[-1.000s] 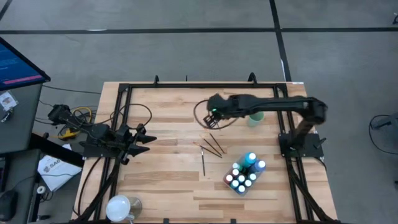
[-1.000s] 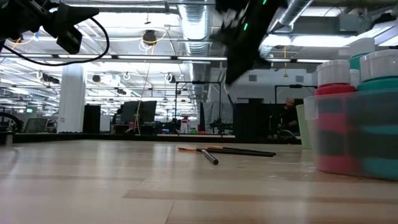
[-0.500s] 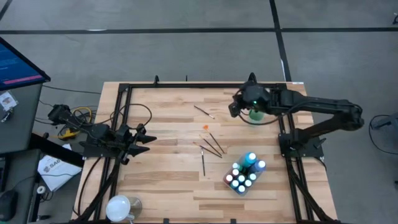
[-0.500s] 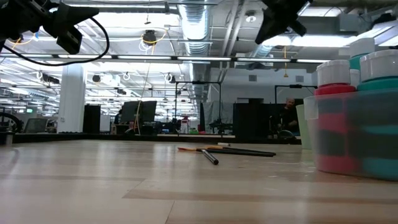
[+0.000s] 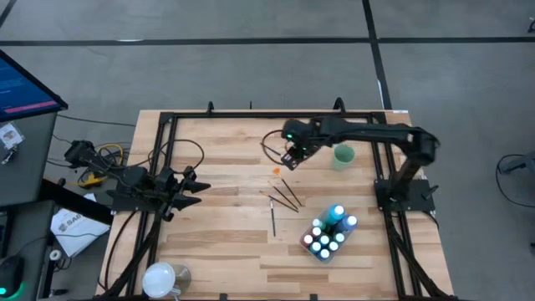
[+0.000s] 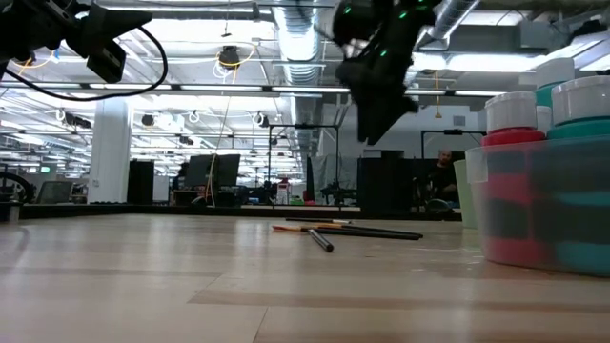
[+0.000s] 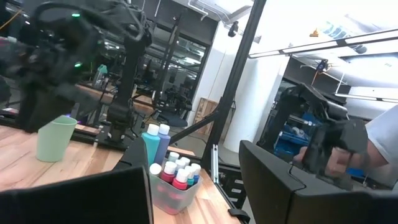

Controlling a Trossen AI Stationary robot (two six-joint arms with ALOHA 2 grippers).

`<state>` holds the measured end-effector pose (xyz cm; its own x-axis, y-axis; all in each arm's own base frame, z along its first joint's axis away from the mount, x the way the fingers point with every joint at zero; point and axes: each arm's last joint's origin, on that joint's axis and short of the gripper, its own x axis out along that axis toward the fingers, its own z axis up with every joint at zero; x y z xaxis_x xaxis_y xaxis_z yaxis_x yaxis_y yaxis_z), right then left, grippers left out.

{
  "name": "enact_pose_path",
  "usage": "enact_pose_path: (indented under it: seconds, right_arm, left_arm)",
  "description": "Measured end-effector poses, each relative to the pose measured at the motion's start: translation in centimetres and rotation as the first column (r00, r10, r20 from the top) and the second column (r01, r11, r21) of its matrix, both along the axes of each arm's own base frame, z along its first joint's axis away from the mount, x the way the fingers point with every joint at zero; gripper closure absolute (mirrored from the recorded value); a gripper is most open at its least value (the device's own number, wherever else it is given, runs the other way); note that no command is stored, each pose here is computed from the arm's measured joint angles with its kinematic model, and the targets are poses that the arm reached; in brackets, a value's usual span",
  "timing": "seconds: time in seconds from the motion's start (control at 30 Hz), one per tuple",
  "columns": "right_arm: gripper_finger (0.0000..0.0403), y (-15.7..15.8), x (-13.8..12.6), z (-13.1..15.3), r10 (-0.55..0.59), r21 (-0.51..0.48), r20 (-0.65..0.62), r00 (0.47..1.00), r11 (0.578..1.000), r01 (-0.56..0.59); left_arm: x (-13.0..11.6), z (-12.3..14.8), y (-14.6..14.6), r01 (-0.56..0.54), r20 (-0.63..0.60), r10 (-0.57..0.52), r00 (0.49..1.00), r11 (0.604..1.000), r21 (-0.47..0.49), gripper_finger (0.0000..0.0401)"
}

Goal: Pick & Place Paint Supplies
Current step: Put the black paint brush into the green cup

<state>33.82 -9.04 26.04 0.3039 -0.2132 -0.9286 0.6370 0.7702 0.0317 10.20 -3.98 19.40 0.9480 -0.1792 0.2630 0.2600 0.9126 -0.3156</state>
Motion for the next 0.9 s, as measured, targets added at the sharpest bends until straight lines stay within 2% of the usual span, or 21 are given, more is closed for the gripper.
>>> enact_pose_path:
  seconds: [0.13,0.27,0.6,0.9]
  right_arm:
    - [0.0203,-1.4,2.3,-1.5,0.027,0.003,-0.047,0.999,1.0,-0.027]
    - [0.017,-2.4,3.8,-3.3,0.048,0.018,-0.115,0.992,0.999,-0.046]
    - [0.0188,-3.3,5.0,-7.6,0.123,0.078,-0.251,0.96,0.991,-0.107]
    - [0.0194,-4.7,5.1,-10.2,0.159,0.133,-0.296,0.942,0.983,-0.124]
  left_arm:
    - [0.0,0.0,0.0,0.0,0.0,0.0,1.0,1.0,0.0,0.0269]
    - [0.0,0.0,0.0,0.0,-0.001,0.0,1.0,1.0,0.0,0.0269]
    - [0.0,0.0,0.0,0.0,0.0,0.0,1.0,1.0,0.0,0.0269]
    - [0.0,0.0,0.0,0.0,0.0,0.0,1.0,1.0,0.0,0.0269]
